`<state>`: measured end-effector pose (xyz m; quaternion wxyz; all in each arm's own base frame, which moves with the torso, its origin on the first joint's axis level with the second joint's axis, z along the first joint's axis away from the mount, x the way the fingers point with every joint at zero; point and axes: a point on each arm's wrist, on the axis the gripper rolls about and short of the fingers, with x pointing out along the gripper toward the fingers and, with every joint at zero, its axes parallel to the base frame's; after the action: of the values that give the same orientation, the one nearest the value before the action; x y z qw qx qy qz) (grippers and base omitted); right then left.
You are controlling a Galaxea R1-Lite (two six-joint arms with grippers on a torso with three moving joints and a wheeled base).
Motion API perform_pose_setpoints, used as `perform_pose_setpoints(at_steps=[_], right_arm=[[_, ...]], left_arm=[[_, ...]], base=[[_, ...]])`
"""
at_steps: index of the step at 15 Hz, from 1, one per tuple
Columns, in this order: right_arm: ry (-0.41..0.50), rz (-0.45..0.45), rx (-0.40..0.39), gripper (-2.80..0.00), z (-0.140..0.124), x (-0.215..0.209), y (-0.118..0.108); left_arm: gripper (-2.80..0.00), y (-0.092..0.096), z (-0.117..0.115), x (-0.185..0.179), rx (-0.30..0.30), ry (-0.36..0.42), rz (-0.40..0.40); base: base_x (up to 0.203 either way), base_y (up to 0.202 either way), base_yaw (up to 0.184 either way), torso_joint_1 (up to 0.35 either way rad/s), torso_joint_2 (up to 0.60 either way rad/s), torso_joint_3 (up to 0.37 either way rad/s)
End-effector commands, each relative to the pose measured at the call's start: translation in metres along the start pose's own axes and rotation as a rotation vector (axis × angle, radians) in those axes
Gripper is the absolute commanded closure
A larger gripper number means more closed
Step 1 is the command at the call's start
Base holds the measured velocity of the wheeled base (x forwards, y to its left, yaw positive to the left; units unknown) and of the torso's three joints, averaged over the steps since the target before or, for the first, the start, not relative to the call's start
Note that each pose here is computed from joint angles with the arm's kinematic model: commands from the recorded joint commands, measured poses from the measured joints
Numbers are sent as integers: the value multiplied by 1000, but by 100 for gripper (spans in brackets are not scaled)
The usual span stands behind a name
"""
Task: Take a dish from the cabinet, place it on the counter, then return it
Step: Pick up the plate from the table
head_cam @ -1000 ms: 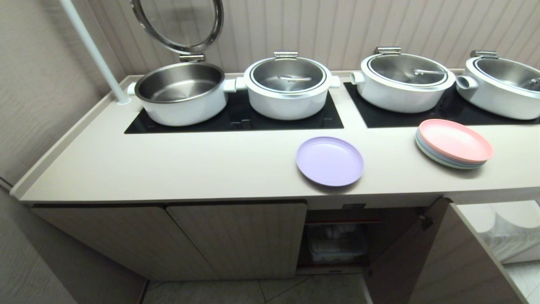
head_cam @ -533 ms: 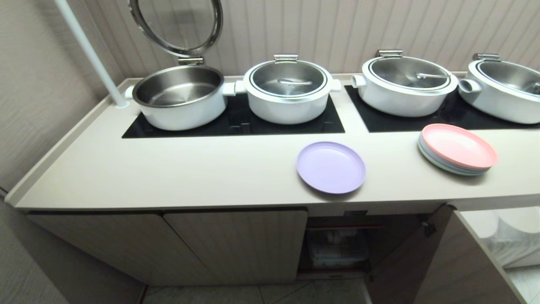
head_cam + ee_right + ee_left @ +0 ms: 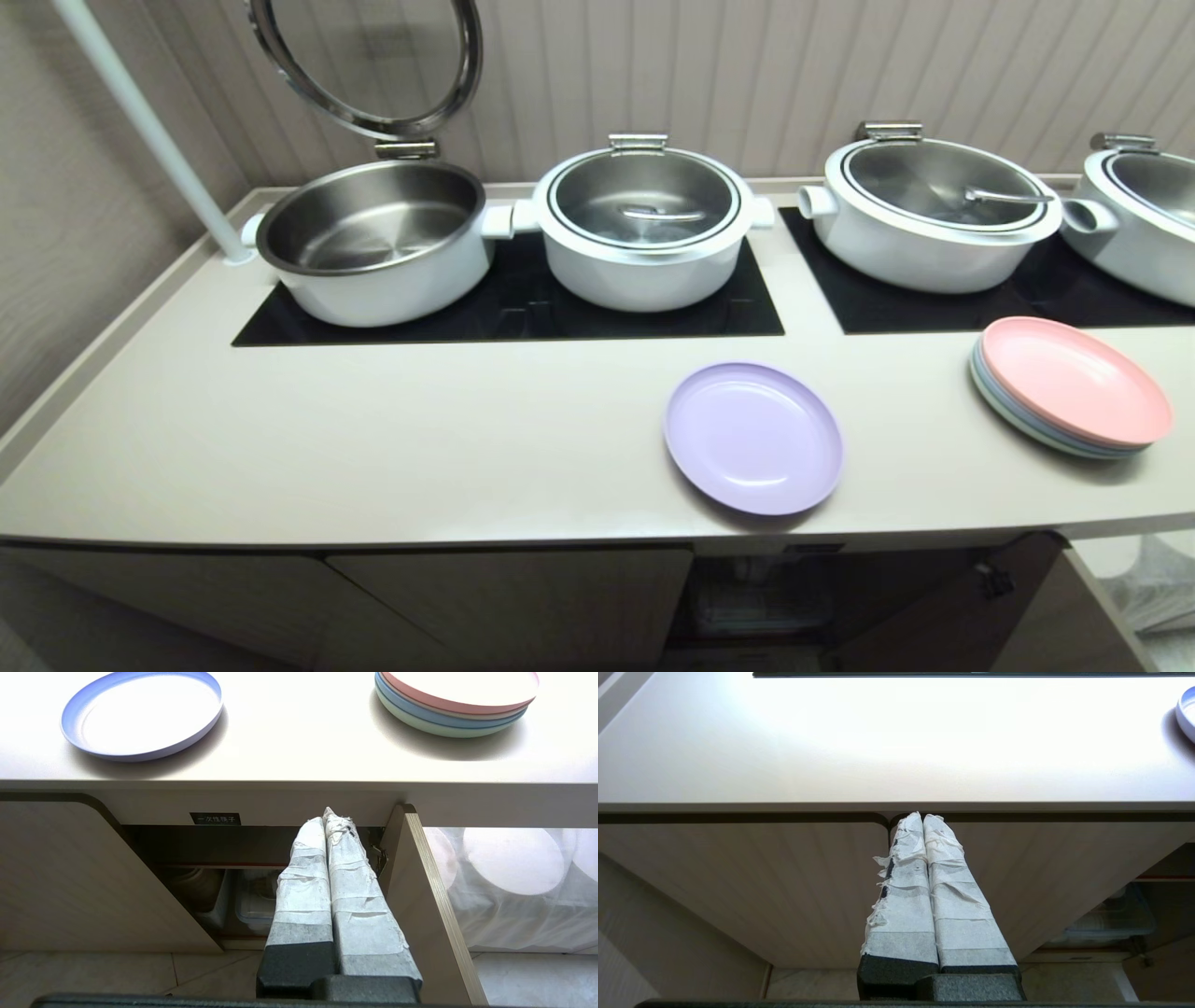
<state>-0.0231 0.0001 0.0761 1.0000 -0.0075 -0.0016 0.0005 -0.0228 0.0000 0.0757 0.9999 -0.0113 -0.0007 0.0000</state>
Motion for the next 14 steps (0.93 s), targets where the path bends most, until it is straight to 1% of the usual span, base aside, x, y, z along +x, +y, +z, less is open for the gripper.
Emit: perform_pose_setpoints(at_steps=[1,14], right_arm=[[2,0,0,0,0,0,0],[3,1,0,0,0,0,0]], left_arm=[[0,0,0,0,0,-2,0],[0,0,0,0,0,-2,0]], base=[[0,0,0,0,0,0],[0,0,0,0,0,0]])
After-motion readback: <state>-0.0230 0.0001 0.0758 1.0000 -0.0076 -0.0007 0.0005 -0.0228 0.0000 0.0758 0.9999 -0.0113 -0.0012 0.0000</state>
